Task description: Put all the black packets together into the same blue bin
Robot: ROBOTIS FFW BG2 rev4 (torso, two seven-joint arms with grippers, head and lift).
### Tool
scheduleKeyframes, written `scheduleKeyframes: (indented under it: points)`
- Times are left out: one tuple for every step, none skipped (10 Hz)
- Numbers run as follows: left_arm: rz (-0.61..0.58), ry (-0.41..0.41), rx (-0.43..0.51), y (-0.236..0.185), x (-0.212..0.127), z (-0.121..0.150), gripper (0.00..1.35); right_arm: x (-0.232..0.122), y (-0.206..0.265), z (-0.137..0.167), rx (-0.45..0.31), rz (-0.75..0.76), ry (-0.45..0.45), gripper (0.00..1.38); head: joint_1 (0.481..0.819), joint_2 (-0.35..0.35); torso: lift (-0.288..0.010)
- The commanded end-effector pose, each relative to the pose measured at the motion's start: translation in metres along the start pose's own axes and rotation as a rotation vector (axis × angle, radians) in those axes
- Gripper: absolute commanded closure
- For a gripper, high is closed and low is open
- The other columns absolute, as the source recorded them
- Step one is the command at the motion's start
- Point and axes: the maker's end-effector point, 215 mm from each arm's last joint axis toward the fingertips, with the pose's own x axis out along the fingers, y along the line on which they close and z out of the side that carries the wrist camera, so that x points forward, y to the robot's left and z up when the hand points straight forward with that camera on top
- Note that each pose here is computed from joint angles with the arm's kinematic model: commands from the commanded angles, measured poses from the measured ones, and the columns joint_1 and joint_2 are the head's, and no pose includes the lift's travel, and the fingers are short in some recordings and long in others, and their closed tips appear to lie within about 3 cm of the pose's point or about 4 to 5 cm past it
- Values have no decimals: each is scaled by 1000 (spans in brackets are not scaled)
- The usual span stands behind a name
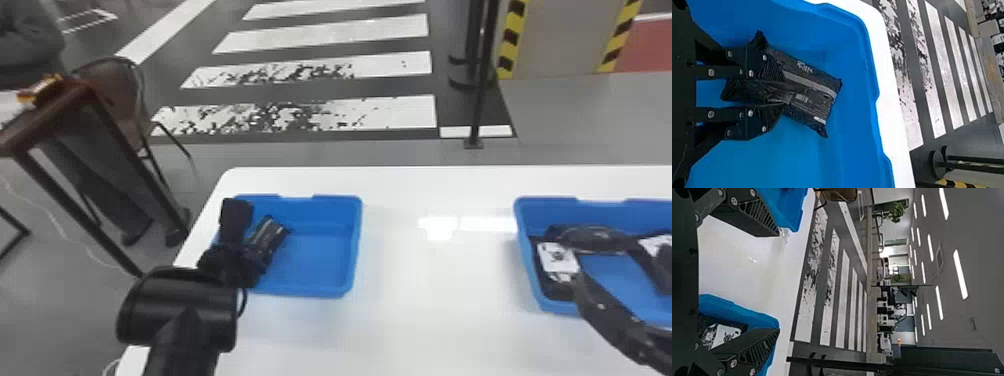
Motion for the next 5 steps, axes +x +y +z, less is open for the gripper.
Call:
scheduleKeyframes:
  points:
    - [8, -15, 22, 0, 0, 3, 1207, 0, 0, 1, 2, 1, -6, 167, 695, 223, -110]
    - [3, -36, 21, -2, 0, 7, 1208, 0, 0, 0, 5, 3, -7, 167, 695, 222, -110]
    - [6, -68, 16, 0, -1, 10, 1208, 0, 0, 1, 5, 4, -13, 167, 695, 220, -110]
    - [-11, -117, -13, -1, -4, 16, 1208, 0, 0, 1, 6, 5, -16, 165, 695, 219, -110]
    - [-29, -186, -51, -3, -17, 27, 1208, 0, 0, 1, 8, 5, -17, 165, 695, 219, -110]
